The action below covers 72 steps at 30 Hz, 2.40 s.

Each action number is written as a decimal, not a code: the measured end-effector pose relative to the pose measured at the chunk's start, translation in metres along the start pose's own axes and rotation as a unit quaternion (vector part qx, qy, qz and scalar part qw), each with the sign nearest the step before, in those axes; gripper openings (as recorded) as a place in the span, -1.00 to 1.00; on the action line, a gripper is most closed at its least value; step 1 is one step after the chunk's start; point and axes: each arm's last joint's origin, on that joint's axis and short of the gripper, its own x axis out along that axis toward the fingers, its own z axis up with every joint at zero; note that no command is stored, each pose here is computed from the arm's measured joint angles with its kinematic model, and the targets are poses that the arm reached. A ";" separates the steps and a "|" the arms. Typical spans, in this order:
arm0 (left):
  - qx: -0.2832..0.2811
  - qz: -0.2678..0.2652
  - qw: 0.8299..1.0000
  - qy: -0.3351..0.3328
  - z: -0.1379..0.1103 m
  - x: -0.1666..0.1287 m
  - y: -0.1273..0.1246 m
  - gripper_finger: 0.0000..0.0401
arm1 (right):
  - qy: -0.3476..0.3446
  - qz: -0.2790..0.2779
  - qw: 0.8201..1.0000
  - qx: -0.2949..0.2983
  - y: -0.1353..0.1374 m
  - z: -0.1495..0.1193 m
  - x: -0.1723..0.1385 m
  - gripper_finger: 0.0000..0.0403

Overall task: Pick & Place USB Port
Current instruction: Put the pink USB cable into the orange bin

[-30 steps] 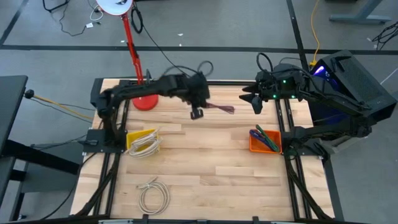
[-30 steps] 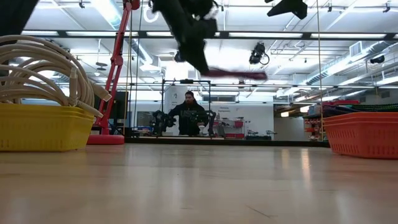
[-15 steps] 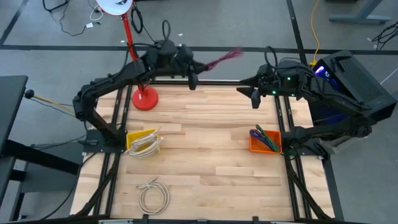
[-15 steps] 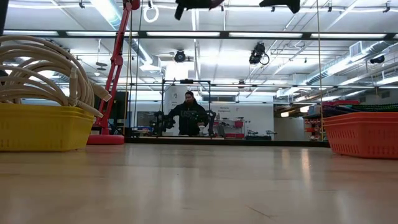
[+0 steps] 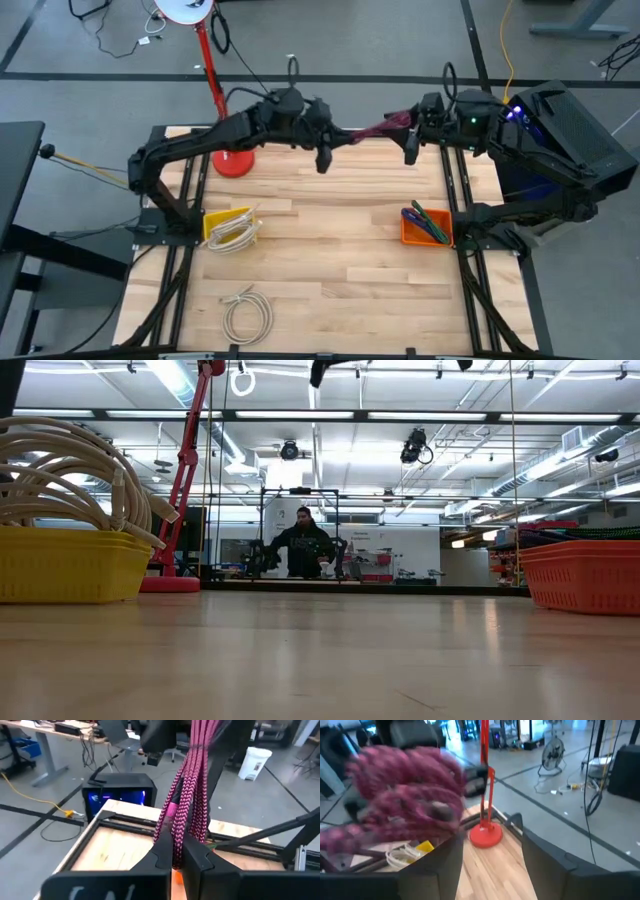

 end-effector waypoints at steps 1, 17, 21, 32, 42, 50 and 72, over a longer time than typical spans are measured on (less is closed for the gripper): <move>-0.002 -0.001 1.000 -0.001 -0.002 0.005 0.000 -0.92 | -0.006 0.002 1.000 0.000 0.000 0.001 0.000 0.01; -0.019 0.013 0.998 -0.056 0.002 0.017 0.020 -0.92 | 0.018 -0.008 1.000 0.000 -0.001 -0.003 -0.003 0.01; -0.022 0.033 0.997 -0.061 0.007 0.008 0.031 -0.92 | 0.012 -0.005 1.000 -0.001 0.000 -0.002 -0.006 0.01; -0.020 0.026 0.998 -0.057 0.005 0.011 0.021 -0.92 | -0.036 -0.003 0.999 -0.015 0.000 0.007 -0.012 0.01; -0.021 0.004 0.999 -0.035 -0.008 0.030 0.006 -0.93 | -0.065 0.010 0.998 -0.017 0.002 0.013 -0.012 0.00; -0.027 0.004 0.999 -0.039 -0.007 0.028 0.006 -0.87 | -0.046 0.006 0.998 -0.046 0.002 0.009 -0.012 -0.89; -0.044 -0.011 0.998 -0.044 -0.003 0.024 0.014 -0.20 | -0.005 -0.012 0.999 -0.051 -0.001 0.001 -0.011 -0.93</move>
